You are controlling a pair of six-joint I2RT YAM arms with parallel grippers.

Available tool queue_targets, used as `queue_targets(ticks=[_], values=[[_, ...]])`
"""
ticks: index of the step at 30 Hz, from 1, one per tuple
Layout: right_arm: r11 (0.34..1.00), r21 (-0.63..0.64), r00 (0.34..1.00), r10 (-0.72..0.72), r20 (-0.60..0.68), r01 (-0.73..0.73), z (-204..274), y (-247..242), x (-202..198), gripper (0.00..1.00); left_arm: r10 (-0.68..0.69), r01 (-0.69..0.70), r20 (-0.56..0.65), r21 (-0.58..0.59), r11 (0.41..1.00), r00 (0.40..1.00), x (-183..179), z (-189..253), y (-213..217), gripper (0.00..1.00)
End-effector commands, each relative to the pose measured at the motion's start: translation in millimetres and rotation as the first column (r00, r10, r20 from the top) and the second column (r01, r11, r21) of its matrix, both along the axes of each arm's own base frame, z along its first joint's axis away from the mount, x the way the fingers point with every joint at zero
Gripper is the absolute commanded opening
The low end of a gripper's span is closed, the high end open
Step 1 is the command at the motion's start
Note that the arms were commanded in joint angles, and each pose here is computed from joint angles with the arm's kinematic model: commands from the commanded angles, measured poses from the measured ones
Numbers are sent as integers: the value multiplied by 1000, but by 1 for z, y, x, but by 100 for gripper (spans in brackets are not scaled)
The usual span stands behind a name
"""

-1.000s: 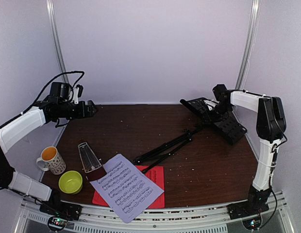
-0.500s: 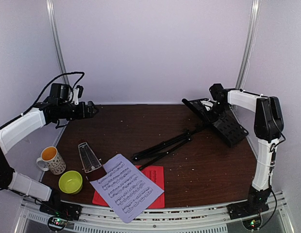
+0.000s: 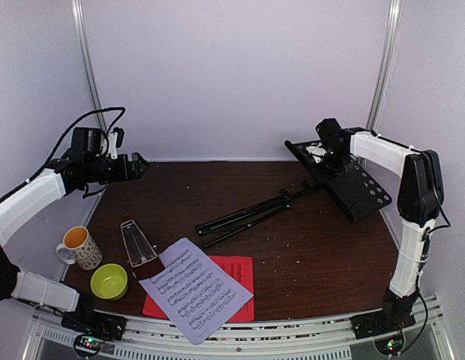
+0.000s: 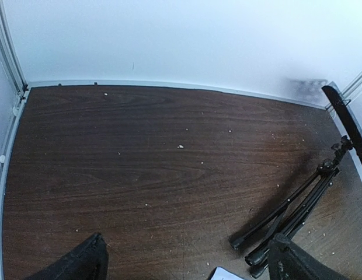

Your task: Set up the instrument practice props

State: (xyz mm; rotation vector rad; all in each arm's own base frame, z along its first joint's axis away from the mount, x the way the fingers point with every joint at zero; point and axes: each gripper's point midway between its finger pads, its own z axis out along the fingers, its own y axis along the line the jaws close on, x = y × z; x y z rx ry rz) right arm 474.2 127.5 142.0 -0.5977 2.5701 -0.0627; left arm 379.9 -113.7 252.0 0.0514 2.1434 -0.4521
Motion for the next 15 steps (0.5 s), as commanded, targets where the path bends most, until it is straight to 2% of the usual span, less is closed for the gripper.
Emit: queue_targets(ticks=[1,8,15], values=[[999,19,904,17,428,-28,173,5,12,0,20,-20,63,-1,1000,998,-1,15,6,98],[993,48,827,66,559,-111,248,30,-21,0,18,-17,93,-14,1000,995,-5,23,6,98],[992,14,672,73,737,-122,342,37,-64,0,-8,13,145,-32,999,989,-14,37,3,98]])
